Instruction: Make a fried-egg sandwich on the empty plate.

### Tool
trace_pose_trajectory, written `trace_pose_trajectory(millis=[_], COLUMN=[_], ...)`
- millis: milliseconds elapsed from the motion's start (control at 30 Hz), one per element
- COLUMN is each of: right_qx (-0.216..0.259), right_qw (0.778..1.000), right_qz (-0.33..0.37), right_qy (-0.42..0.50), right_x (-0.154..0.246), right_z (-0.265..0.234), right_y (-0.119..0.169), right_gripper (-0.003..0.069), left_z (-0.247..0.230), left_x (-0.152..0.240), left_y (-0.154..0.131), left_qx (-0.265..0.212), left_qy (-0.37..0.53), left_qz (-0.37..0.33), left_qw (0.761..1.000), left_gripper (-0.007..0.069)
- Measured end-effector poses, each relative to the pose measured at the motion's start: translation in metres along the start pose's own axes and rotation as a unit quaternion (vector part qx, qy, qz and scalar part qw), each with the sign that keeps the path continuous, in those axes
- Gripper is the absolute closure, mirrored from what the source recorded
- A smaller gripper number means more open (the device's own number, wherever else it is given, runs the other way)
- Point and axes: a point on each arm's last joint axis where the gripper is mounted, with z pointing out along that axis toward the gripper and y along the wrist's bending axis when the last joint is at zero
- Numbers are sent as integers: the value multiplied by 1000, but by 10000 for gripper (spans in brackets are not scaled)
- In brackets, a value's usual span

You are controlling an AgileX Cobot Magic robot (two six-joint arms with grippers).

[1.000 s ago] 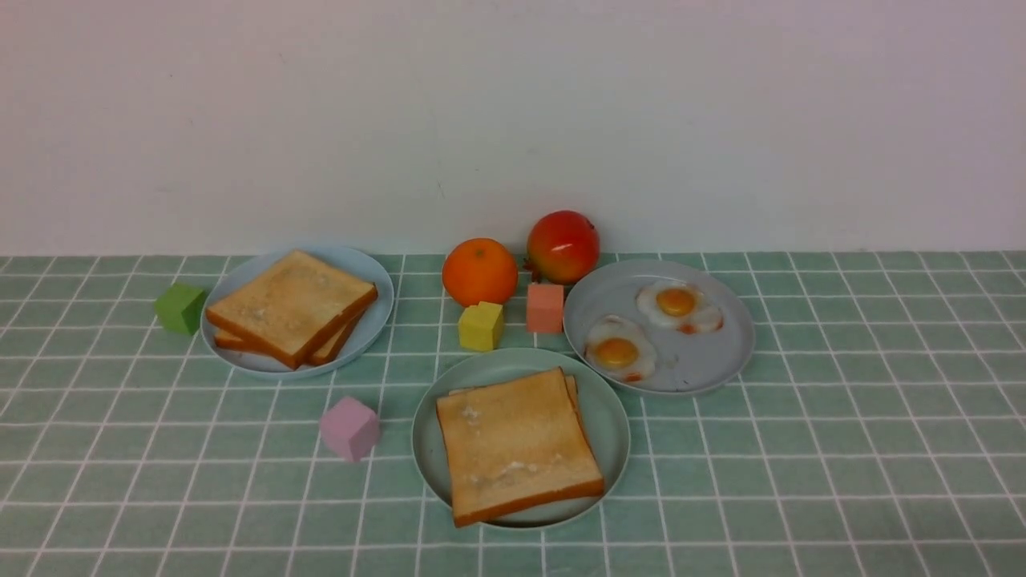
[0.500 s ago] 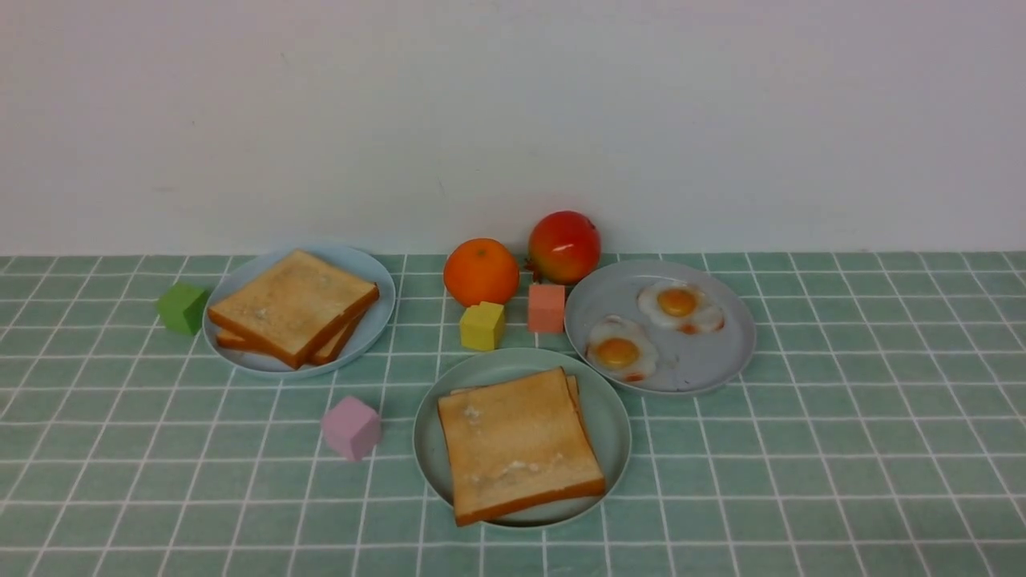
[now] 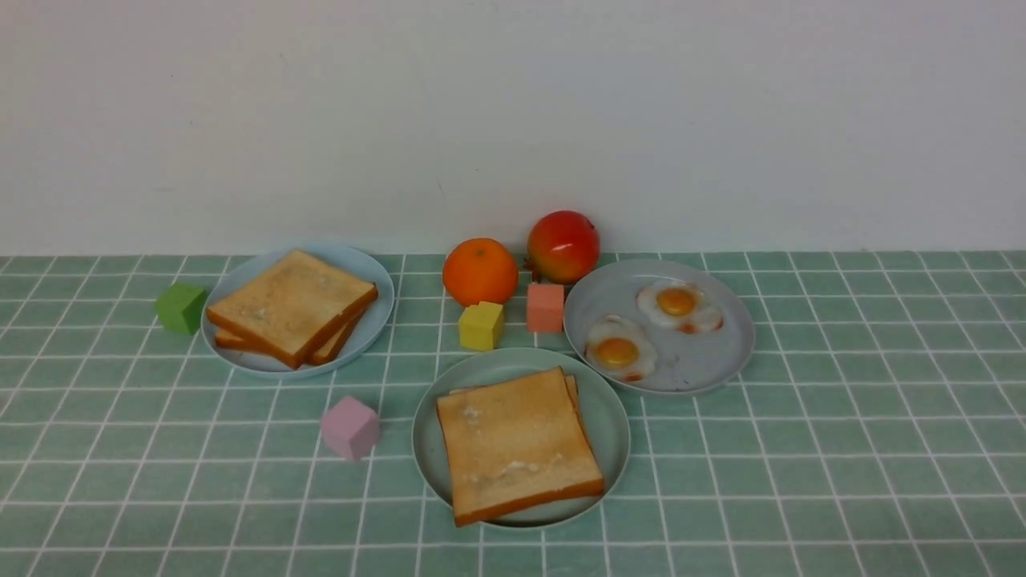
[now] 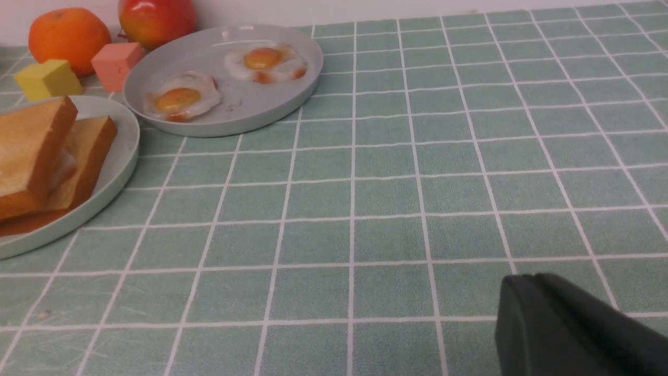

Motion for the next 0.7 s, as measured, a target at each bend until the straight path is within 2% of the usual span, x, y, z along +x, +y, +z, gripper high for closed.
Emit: trace_pose_trajectory(millis=[700], right_qx=[0], right_qw=[1000], right_qz=[0], right_qy=[0], right_x=[0], right_z=[0], right_y=[0], right_gripper=[637], left_z=[0], left_x=[3], left_y=[1], left_qx=[-5], left_qy=[14], left_qz=[-2], left_qw=[1000], left_gripper=[638])
